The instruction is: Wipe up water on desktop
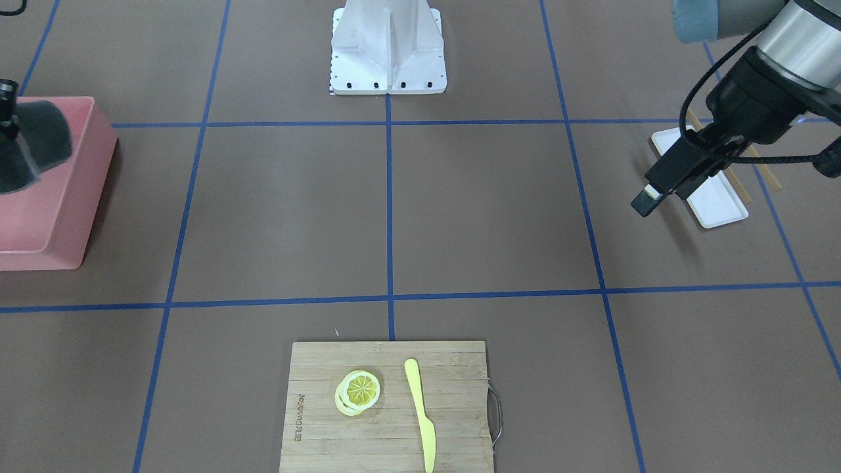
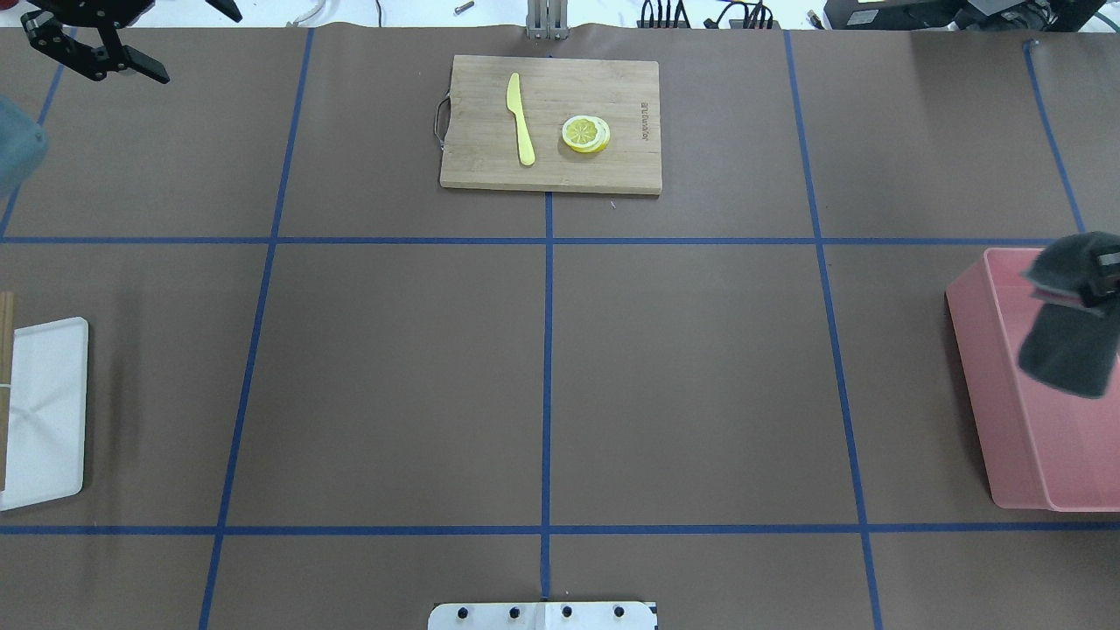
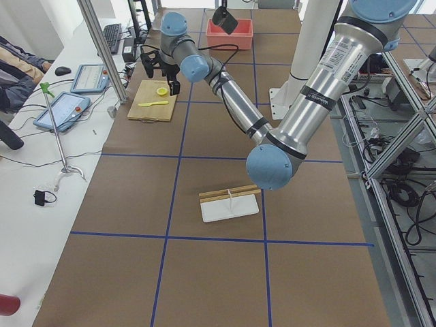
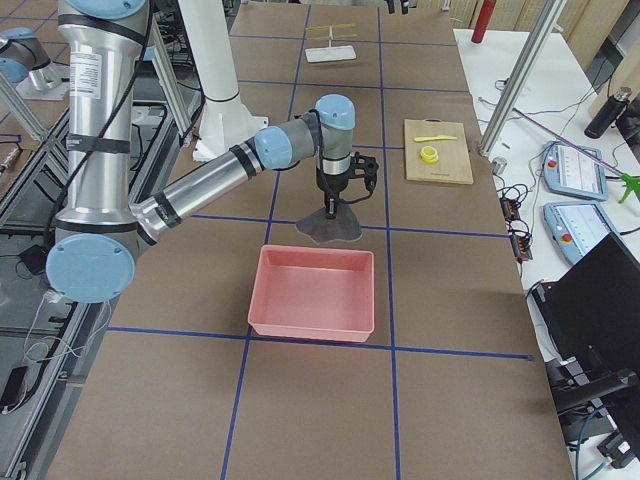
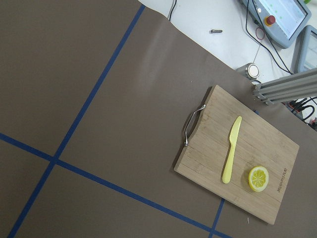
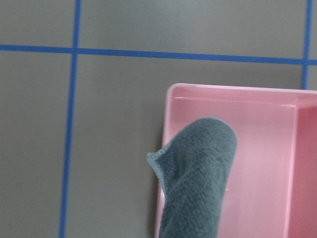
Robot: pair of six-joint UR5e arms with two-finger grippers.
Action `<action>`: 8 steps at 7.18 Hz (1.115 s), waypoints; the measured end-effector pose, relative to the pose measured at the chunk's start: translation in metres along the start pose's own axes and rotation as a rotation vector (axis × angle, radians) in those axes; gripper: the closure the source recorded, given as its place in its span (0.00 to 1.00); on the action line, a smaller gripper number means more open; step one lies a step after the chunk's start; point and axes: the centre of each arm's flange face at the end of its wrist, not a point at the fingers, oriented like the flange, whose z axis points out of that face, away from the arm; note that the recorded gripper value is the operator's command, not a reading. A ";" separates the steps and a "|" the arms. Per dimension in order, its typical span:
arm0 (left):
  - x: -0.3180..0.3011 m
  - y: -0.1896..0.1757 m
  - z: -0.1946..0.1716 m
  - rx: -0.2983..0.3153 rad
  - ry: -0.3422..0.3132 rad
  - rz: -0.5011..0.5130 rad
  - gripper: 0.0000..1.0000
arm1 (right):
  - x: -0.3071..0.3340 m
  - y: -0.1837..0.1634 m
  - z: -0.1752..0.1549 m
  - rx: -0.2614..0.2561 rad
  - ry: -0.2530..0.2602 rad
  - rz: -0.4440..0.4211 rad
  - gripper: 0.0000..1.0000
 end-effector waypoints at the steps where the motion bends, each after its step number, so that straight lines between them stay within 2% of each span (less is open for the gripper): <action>1: -0.010 -0.007 -0.003 0.010 -0.008 0.016 0.03 | 0.049 0.002 0.001 -0.017 0.020 -0.037 0.34; 2: -0.038 -0.023 -0.008 0.029 -0.034 0.063 0.03 | 0.084 0.004 0.011 -0.044 0.032 -0.049 0.00; 4: -0.132 -0.069 -0.019 0.064 -0.133 0.252 0.03 | 0.113 0.007 0.028 -0.079 0.039 -0.037 0.00; 6: -0.243 -0.111 -0.035 0.077 -0.277 0.504 0.03 | 0.117 0.006 0.031 -0.083 0.039 -0.032 0.00; 7: -0.295 -0.120 -0.039 0.057 -0.359 0.629 0.03 | 0.116 0.003 0.030 -0.080 0.036 -0.028 0.00; 8: -0.339 -0.125 -0.044 0.026 -0.412 0.699 0.02 | 0.118 -0.001 0.030 -0.073 0.030 -0.019 0.00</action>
